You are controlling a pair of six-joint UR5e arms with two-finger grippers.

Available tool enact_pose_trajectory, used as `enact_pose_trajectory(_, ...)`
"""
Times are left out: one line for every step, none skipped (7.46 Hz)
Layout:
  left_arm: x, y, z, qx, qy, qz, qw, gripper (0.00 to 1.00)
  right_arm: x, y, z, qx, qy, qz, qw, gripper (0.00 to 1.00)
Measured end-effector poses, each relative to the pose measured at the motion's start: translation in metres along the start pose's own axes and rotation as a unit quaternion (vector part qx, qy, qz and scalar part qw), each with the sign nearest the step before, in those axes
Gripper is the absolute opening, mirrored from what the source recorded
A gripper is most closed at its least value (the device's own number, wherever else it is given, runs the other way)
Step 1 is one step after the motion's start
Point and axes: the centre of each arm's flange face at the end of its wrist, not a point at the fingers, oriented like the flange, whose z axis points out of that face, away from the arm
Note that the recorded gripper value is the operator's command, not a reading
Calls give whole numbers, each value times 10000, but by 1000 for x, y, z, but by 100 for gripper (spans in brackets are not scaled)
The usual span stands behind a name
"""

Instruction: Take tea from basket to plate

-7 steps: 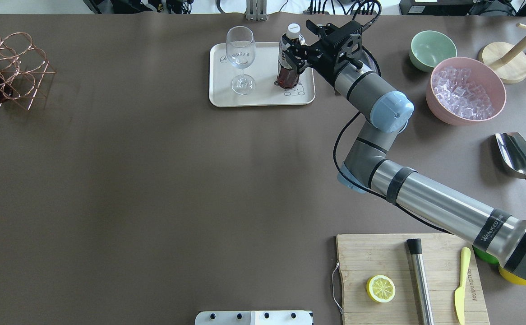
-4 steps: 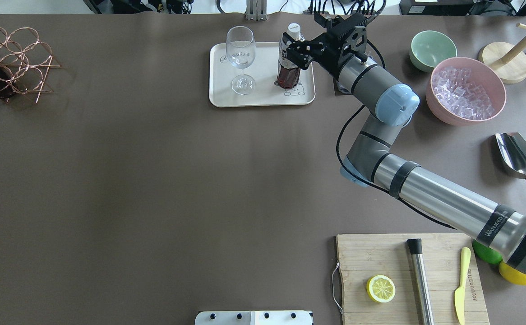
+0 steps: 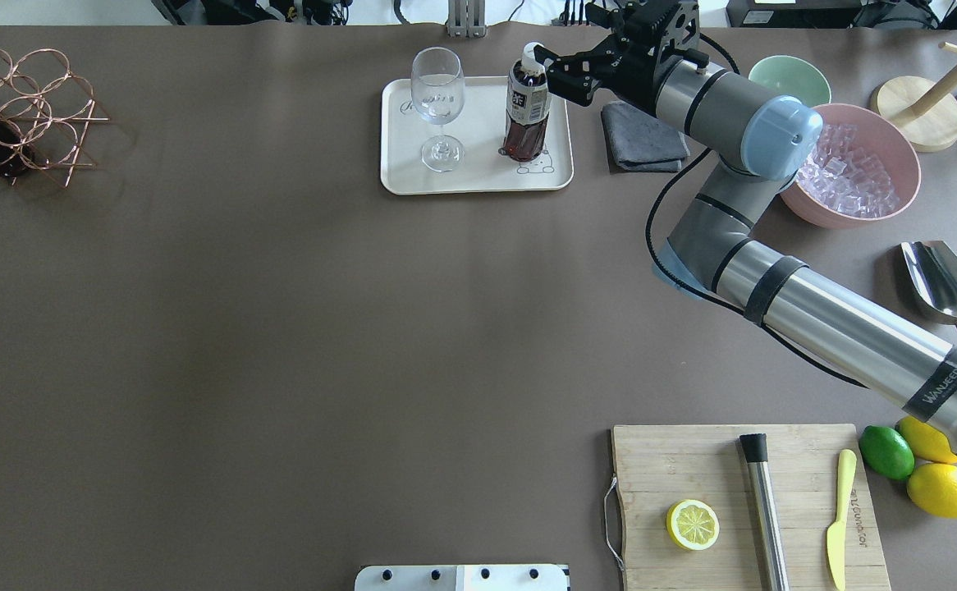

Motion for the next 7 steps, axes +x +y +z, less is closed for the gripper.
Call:
enact_pose_trajectory(-20, -19, -32, -30, 62, 332, 9994, 99, 13, -5, -6, -251, -190, -31, 9995, 100)
enact_pose_trajectory(-52, -34, -62, -158, 82, 795, 9967, 99, 28, -10, -11, -543, -334, -26, 9980, 100)
enact_pose_trajectory(-92, -39, -76, -250, 136, 1378, 9901, 99, 40, -11, -16, -882, -483, 75, 9949, 100)
enact_pose_trajectory(-130, -38, -76, -272, 183, 1950, 9803, 99, 52, -8, -22, -1253, -631, 192, 9899, 100)
enact_pose_trajectory(-163, -36, -71, -271, 204, 2479, 9682, 99, 64, -6, -28, -1642, -768, 357, 9828, 100)
enact_pose_trajectory(-181, -33, -64, -288, 189, 3017, 9528, 99, 76, -7, -34, -2071, -870, 593, 9726, 100)
enact_pose_trajectory(-185, -18, -47, -366, 67, 3727, 9272, 99, 89, -6, -43, -2542, -907, 847, 9592, 100)
